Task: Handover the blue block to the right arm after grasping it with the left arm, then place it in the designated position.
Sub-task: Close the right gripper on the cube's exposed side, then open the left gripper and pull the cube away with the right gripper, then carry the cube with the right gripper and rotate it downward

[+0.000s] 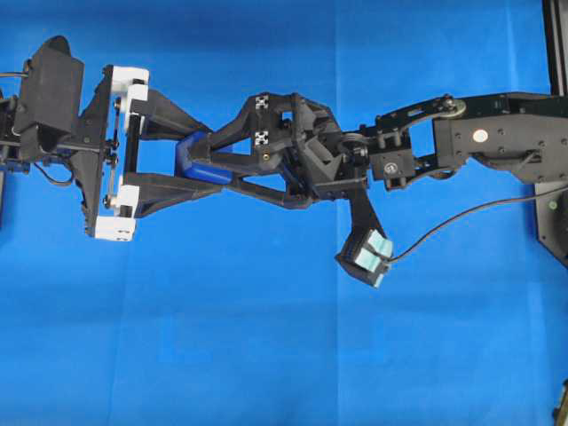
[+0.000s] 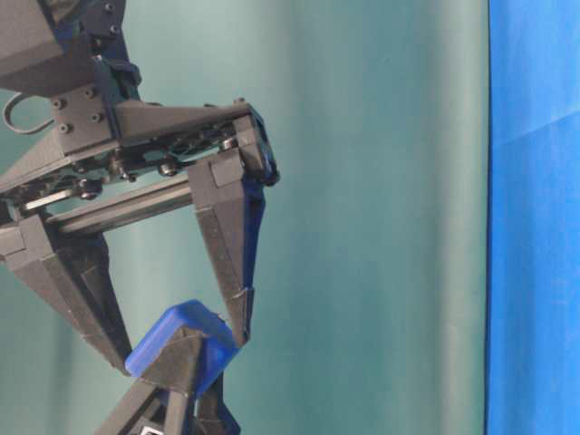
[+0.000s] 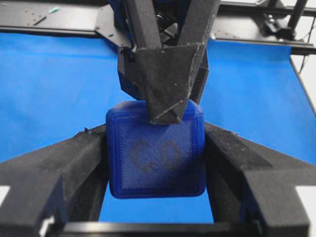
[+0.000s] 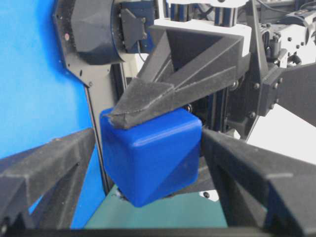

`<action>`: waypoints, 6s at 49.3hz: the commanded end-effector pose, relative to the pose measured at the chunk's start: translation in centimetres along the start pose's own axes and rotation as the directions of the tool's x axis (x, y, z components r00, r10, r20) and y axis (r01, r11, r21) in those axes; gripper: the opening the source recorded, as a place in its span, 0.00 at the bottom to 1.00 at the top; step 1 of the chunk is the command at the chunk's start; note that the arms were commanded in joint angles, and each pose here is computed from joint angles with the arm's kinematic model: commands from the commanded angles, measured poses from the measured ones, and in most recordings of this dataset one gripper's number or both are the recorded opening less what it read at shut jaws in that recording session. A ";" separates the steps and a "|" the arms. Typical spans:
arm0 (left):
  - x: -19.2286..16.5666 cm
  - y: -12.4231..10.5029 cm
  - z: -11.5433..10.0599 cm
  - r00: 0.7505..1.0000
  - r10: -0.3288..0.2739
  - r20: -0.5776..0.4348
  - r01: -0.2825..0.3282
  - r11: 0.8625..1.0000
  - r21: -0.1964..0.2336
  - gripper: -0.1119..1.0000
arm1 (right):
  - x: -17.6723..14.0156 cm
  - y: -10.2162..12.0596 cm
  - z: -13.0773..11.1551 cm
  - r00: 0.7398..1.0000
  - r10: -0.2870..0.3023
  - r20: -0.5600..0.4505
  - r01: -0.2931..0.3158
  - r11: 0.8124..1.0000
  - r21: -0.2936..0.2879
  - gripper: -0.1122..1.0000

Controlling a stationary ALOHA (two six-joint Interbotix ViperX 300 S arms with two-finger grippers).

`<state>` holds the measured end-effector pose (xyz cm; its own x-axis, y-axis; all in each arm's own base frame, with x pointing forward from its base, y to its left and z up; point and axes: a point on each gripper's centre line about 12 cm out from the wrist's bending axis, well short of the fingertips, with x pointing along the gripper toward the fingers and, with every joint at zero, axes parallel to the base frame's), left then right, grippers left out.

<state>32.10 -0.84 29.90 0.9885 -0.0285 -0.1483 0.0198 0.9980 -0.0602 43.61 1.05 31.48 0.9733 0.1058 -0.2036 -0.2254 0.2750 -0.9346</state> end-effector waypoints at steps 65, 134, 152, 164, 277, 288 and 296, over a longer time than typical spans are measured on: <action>0.0 0.0 1.7 0.997 -0.001 0.081 0.001 1.000 0.003 0.89 | -0.3 -1.0 -0.5 0.998 -0.002 -0.060 0.003 1.000 0.030 0.57; -0.3 0.2 1.4 0.998 0.005 0.066 -0.005 1.000 -0.004 0.94 | -11.2 0.9 -0.5 0.992 -0.008 -0.124 0.021 0.995 0.102 0.52; -0.3 0.2 1.5 0.998 0.005 0.068 -0.004 1.000 -0.004 0.94 | -11.2 1.0 -0.5 0.992 -0.003 -0.128 0.020 0.991 0.131 0.52; -0.3 0.2 1.4 0.998 0.005 0.066 -0.005 1.000 -0.004 0.94 | -11.2 1.2 -0.5 0.991 0.010 -0.136 0.050 0.901 0.431 0.51; -0.1 0.2 1.5 0.998 0.005 0.065 -0.005 1.000 0.005 0.94 | -11.5 2.2 -0.8 0.961 0.132 -0.241 0.195 0.291 0.937 0.51; -0.1 0.3 1.4 0.998 0.007 0.063 -0.007 1.000 0.002 0.94 | -11.5 2.2 -0.8 0.962 0.131 -0.240 0.194 0.291 0.937 0.51; -0.1 0.2 1.5 0.998 0.005 0.065 -0.005 1.000 0.002 0.94 | -11.5 2.2 -0.8 0.962 0.131 -0.240 0.194 0.290 0.937 0.51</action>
<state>32.10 -0.59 30.38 0.9933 -0.0213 -0.1133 0.0150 0.9983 -0.0559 31.81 -0.43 29.77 0.8962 -0.0969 -0.4329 0.0838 0.9953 -0.0493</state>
